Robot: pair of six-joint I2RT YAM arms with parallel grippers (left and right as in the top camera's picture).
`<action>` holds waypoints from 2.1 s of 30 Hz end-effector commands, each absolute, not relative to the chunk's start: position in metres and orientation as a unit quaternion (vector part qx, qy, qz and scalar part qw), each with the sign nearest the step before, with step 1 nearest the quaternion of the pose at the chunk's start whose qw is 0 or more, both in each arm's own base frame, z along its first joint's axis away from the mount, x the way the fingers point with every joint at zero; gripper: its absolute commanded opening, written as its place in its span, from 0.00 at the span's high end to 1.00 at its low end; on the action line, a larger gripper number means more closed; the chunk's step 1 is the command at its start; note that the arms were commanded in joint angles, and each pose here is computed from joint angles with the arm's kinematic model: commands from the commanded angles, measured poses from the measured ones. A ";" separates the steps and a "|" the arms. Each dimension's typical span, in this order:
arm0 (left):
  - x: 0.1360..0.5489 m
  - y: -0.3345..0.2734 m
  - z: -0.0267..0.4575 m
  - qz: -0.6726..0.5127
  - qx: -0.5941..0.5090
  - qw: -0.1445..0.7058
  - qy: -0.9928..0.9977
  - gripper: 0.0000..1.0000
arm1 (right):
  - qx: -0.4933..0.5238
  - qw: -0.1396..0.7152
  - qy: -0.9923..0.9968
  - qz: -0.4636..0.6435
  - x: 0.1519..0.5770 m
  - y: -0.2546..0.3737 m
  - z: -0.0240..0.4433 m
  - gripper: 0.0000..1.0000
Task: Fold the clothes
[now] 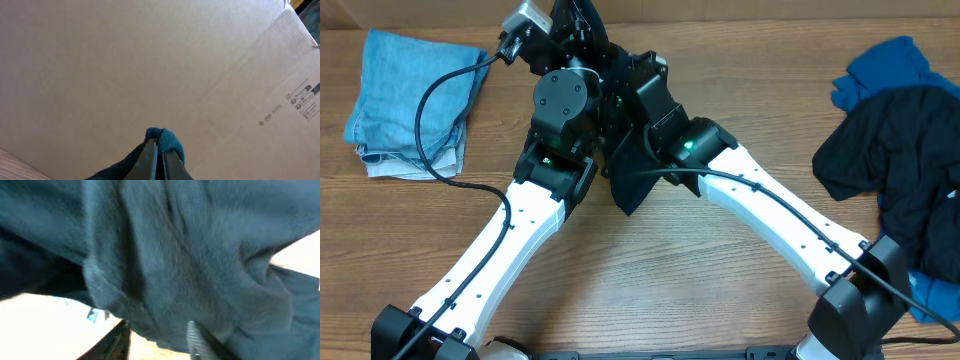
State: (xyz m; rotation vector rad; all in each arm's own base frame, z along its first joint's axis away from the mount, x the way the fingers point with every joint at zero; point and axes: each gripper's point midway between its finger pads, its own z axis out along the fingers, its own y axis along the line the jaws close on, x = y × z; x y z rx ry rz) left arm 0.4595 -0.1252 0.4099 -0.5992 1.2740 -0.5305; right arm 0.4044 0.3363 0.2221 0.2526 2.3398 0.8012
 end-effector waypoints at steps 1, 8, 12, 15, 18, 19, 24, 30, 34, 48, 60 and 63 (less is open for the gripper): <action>0.458 -0.128 0.428 -0.267 -0.274 0.734 0.561 0.96 | 0.086 0.306 0.895 0.313 0.395 0.346 0.211 0.39; 0.458 -0.132 0.431 -0.275 -0.267 0.735 0.560 0.96 | 0.090 0.344 0.882 0.310 0.398 0.353 0.222 0.16; 0.457 -0.137 0.436 -0.292 -0.253 0.736 0.556 0.96 | 0.104 0.353 0.887 0.278 0.407 0.347 0.204 0.25; 0.456 -0.138 0.437 -0.293 -0.252 0.736 0.555 0.96 | 0.107 0.350 0.894 0.260 0.412 0.347 0.184 0.27; 0.456 -0.142 0.437 -0.300 -0.243 0.735 0.558 0.96 | 0.090 0.374 0.895 0.224 0.417 0.337 0.183 0.49; 0.457 -0.142 0.437 -0.298 -0.242 0.735 0.559 0.96 | 0.079 0.374 0.899 0.213 0.417 0.335 0.181 0.57; 0.458 -0.142 0.431 -0.271 -0.225 0.738 0.576 0.96 | 0.048 0.381 0.905 0.184 0.416 0.314 0.193 0.96; 0.460 -0.144 0.420 -0.221 -0.191 0.740 0.606 0.96 | -0.043 0.469 0.872 0.134 0.400 0.281 0.277 0.96; 0.461 -0.144 0.418 -0.177 -0.156 0.748 0.621 0.96 | -0.066 0.477 0.872 0.087 0.401 0.268 0.276 0.96; 0.460 -0.146 0.422 -0.147 -0.121 0.761 0.621 0.96 | -0.065 0.427 0.887 0.163 0.368 0.257 0.294 0.96; 0.459 -0.157 0.425 -0.170 -0.096 0.761 0.619 0.96 | -0.079 0.382 0.898 0.202 0.353 0.269 0.283 0.90; 0.459 -0.157 0.426 -0.171 -0.096 0.761 0.618 0.96 | -0.063 0.376 0.901 0.207 0.354 0.270 0.280 0.69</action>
